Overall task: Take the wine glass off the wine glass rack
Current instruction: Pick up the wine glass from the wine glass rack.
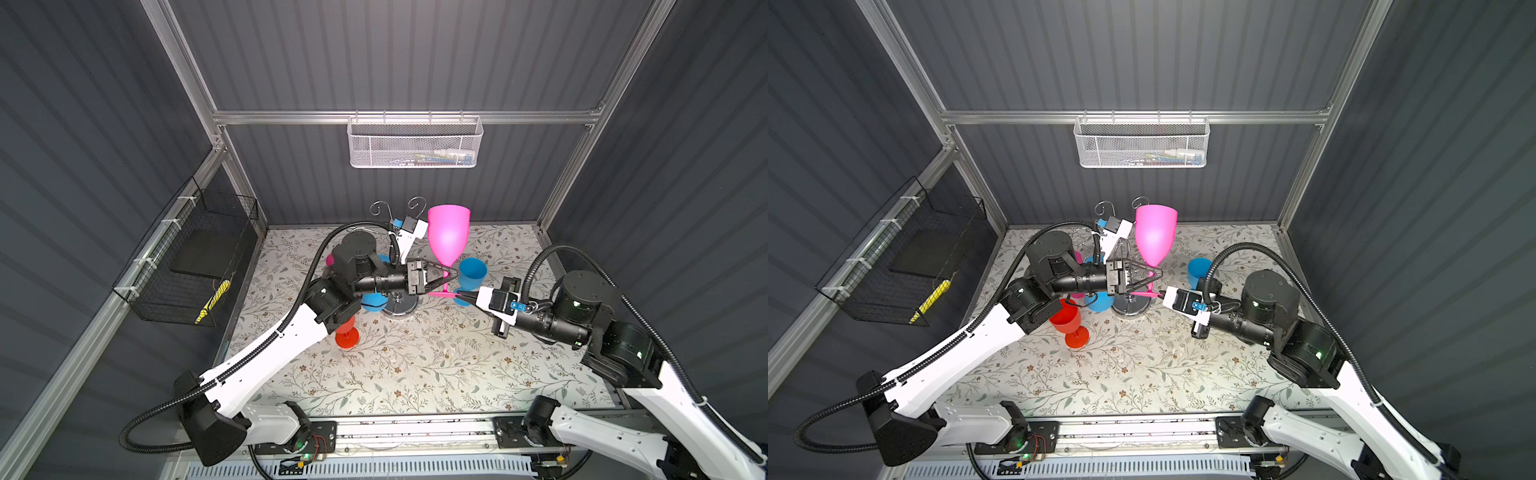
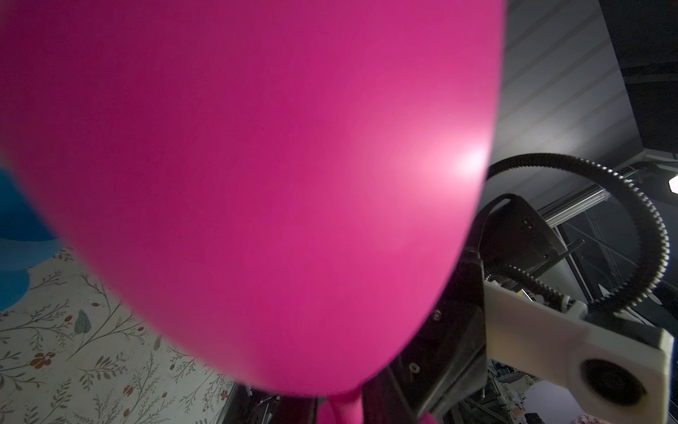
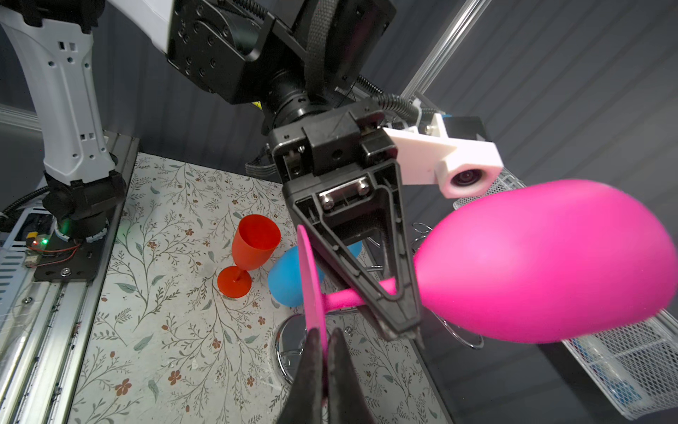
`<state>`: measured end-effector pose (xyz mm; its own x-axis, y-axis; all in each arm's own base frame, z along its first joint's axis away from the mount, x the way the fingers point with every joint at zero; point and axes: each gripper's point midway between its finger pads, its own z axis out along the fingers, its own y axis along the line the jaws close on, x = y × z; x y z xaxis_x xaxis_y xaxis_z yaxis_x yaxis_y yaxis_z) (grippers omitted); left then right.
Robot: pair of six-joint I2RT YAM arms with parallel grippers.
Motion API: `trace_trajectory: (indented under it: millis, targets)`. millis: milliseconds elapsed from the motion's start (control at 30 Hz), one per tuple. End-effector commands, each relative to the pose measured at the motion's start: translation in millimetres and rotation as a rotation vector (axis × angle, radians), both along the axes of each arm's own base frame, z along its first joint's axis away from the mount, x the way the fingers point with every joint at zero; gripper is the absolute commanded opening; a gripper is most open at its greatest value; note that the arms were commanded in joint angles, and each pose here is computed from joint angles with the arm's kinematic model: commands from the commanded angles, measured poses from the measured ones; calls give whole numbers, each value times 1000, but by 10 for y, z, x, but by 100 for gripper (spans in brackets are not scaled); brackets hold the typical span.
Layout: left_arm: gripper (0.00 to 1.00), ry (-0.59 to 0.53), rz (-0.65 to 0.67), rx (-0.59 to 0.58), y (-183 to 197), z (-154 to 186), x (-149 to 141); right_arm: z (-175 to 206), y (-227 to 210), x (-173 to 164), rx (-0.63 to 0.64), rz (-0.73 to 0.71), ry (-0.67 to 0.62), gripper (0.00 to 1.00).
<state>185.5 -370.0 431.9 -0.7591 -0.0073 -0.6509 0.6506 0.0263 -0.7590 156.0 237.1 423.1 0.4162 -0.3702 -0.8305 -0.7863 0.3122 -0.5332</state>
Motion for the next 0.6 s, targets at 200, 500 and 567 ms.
trace_trajectory:
  millis: [200,500,567]
  targets:
    - [0,-21,13,-2,0,49,-7,62,-8,42,-15,-46,-64,0]
    - [0,-69,84,7,88,86,44,143,-91,40,63,-93,-56,99]
    - [0,-113,118,29,141,135,65,246,-131,41,124,-111,-69,99]
